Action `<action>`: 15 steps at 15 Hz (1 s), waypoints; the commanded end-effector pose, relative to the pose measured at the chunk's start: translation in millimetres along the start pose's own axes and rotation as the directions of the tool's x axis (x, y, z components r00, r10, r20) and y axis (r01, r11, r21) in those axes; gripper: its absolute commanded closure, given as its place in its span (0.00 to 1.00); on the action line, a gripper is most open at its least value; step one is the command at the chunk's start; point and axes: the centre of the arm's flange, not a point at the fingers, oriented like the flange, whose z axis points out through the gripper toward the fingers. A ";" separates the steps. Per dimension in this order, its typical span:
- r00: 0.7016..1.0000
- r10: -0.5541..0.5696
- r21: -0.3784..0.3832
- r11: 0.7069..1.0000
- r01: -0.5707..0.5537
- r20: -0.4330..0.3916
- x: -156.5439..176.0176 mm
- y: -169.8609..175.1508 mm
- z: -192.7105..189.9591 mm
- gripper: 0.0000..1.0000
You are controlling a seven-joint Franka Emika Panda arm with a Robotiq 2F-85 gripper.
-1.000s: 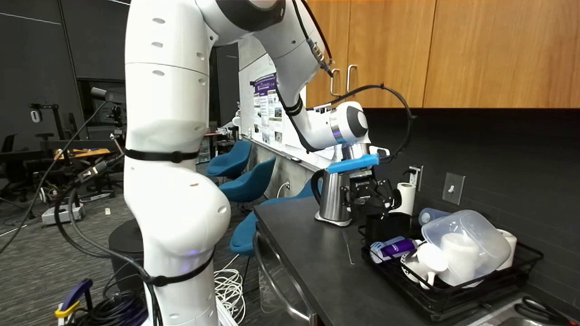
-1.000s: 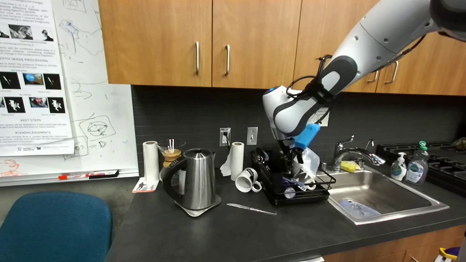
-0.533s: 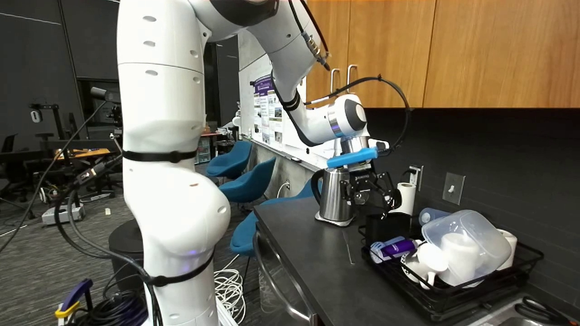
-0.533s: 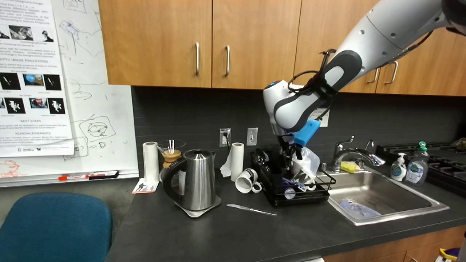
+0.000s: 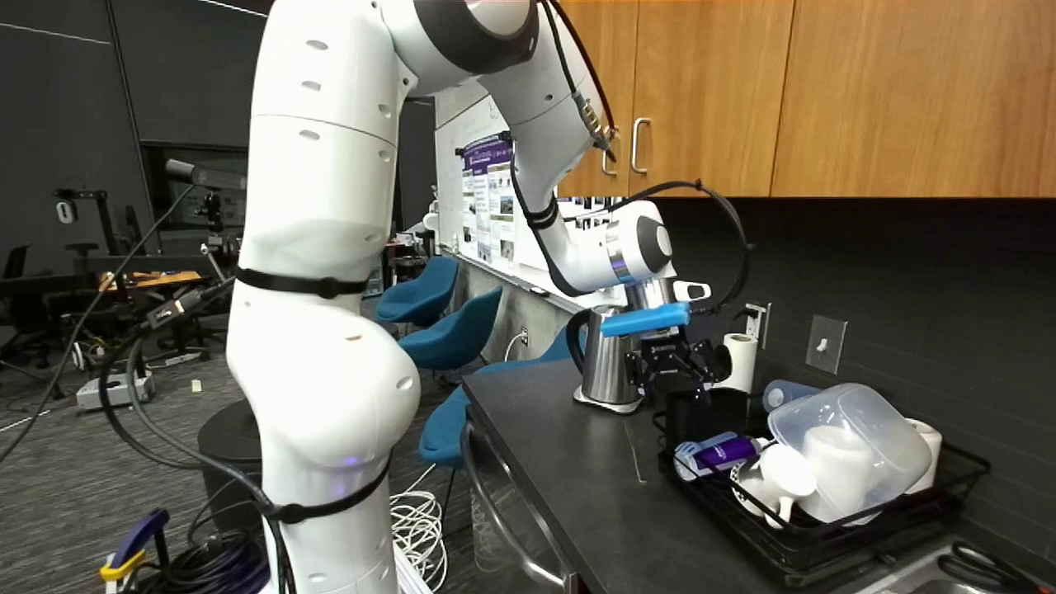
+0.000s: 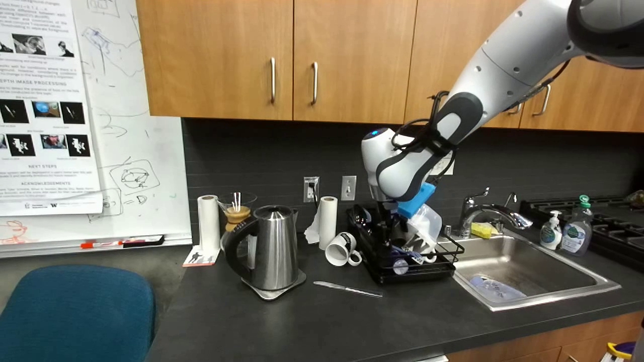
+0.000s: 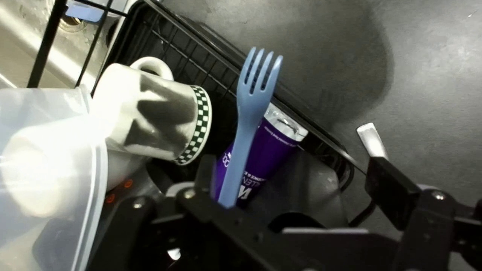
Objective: Move the blue fork from the drying rack to the counter next to the knife
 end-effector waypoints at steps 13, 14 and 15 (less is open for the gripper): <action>0.997 0.010 -0.038 0.999 -0.007 0.073 -26.5 -0.4 52.3 0.13; 0.997 0.008 -0.033 0.999 -0.005 0.079 -27.3 -4.4 55.8 0.13; 0.997 0.007 -0.029 1.000 -0.004 0.083 -27.7 -7.4 59.0 0.09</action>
